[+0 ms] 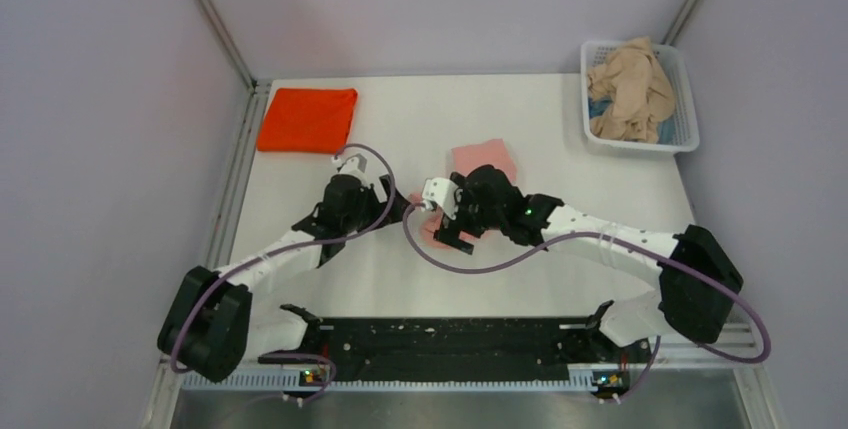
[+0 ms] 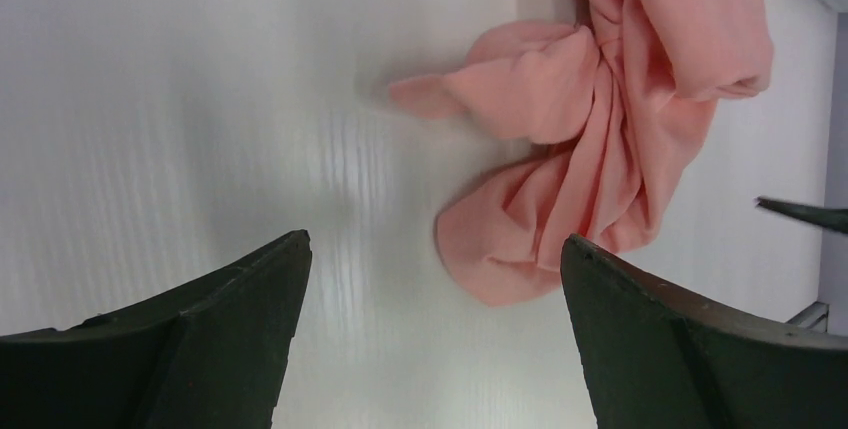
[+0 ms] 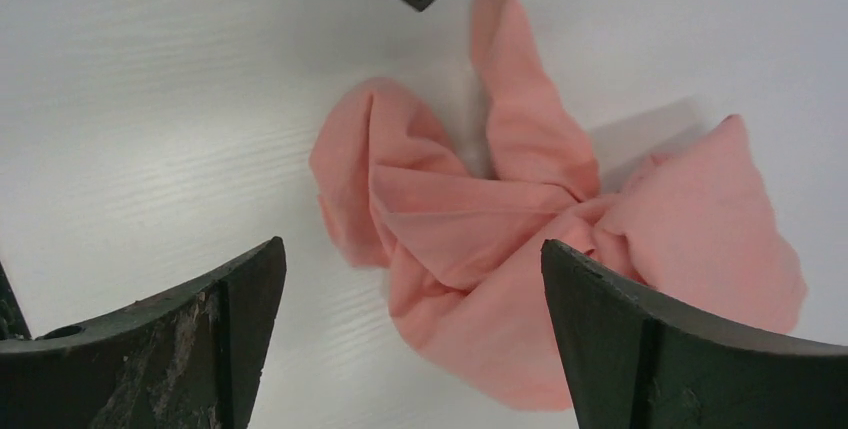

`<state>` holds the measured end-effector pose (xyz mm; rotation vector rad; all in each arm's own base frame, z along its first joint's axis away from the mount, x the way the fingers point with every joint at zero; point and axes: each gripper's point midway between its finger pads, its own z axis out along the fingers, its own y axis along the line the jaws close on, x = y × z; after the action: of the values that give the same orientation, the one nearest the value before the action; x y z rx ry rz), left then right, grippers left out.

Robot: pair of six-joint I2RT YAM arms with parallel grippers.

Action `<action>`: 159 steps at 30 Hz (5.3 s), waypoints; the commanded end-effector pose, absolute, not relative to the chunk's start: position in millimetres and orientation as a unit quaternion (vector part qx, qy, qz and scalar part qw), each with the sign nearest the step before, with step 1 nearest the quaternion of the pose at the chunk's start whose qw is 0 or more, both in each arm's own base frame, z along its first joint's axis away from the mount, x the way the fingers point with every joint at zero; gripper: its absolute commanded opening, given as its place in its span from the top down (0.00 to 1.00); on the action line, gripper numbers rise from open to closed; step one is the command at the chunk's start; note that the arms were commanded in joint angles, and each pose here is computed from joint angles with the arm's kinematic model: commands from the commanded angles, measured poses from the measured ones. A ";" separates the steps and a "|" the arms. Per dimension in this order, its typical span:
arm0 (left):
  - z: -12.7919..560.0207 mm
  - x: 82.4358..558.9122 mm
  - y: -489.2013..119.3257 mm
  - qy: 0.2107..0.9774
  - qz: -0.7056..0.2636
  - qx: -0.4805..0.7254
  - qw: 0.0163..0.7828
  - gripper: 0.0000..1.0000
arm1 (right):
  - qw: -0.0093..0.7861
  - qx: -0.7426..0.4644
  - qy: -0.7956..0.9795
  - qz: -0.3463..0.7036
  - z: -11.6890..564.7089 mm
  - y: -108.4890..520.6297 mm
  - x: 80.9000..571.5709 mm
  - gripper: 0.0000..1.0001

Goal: Fold and stack the t-shirts
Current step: Flatten out the tshirt

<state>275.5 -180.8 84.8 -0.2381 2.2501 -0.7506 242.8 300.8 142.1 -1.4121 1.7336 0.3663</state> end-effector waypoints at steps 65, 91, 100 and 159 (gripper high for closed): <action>117.2 375.8 -164.8 0.852 -0.279 -0.139 0.421 1.00 | 0.634 -0.292 0.714 0.057 208.6 223.0 321.0 1.00; 500.9 223.7 -48.2 0.551 -0.244 -0.131 0.787 1.00 | 0.856 0.018 0.501 0.124 547.2 56.8 220.1 1.00; 588.4 130.2 -60.4 0.462 -0.318 -0.024 0.828 1.00 | 0.878 -0.043 0.419 0.229 623.2 50.6 129.7 1.00; 107.9 381.3 -119.8 0.876 -0.196 -0.209 0.388 0.01 | 0.458 0.083 0.867 0.176 101.5 134.5 451.0 0.01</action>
<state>408.0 -117.3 127.1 -0.4572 2.2240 -0.4170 484.6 111.0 117.7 0.1663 2.0927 0.2059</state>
